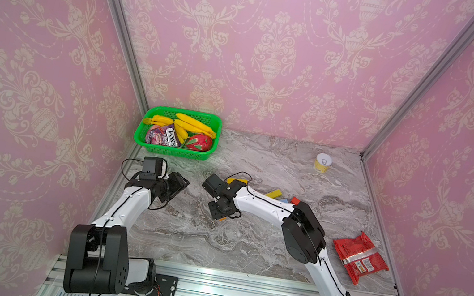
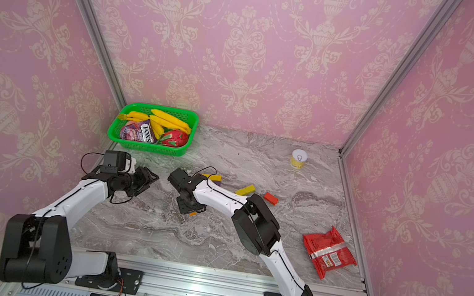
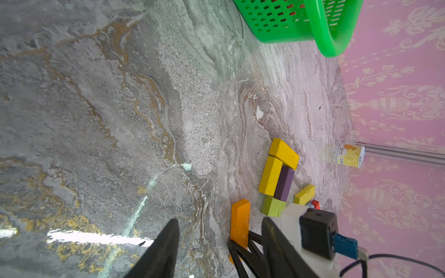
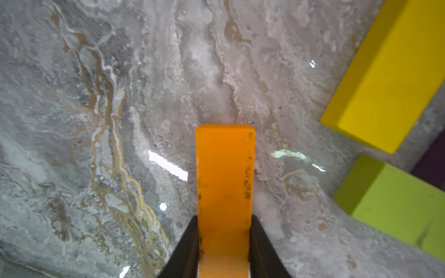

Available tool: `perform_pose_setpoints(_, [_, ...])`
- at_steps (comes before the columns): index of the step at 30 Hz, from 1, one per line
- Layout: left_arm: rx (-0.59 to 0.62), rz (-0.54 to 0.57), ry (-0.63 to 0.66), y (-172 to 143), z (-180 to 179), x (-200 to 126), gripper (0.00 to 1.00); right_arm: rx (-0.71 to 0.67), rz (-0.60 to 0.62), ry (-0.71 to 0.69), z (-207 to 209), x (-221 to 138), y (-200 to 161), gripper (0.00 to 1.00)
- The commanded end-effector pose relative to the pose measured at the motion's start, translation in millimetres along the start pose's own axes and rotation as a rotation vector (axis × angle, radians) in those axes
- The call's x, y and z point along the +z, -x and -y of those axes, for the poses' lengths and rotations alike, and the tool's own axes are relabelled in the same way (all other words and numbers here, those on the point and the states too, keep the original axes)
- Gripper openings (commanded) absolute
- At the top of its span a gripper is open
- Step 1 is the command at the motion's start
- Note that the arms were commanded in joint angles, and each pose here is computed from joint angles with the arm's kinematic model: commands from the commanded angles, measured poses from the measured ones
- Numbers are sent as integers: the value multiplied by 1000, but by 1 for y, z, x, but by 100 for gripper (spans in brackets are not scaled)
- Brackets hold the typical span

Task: Assemble the letter p with building blocks
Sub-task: Move the building block to the center of the board.

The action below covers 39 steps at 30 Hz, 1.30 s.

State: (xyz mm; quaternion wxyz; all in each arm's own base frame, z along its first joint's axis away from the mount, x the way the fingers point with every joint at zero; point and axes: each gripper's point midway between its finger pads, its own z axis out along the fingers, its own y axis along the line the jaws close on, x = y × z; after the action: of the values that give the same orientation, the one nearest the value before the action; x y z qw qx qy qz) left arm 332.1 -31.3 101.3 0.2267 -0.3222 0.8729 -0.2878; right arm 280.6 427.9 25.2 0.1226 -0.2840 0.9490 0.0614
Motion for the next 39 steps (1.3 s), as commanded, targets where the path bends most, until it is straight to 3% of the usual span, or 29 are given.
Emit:
perform_pose_setpoints(1, [24, -17, -32, 3, 6, 3, 56, -5, -46, -44, 5, 7, -12, 16])
perform_pose_setpoints(3, [27, -24, -34, 3, 6, 4, 56, 2, -35, -50, 5, 4, -11, 12])
perform_pose_setpoints(12, [62, -48, -25, -5, 7, 11, 54, 78, 29, -57, 14, -21, -3, 12])
perform_pose_setpoints(29, [154, -109, -3, -30, 26, 30, 54, 225, 18, -60, 36, -11, -14, 15])
perform_pose_setpoints(35, [182, -137, 3, -46, 33, 38, 55, 194, 72, -21, 28, -13, -6, 34])
perform_pose_setpoints(39, [193, -149, 11, -54, 35, 42, 55, 170, 162, 30, 20, -28, 3, 53])
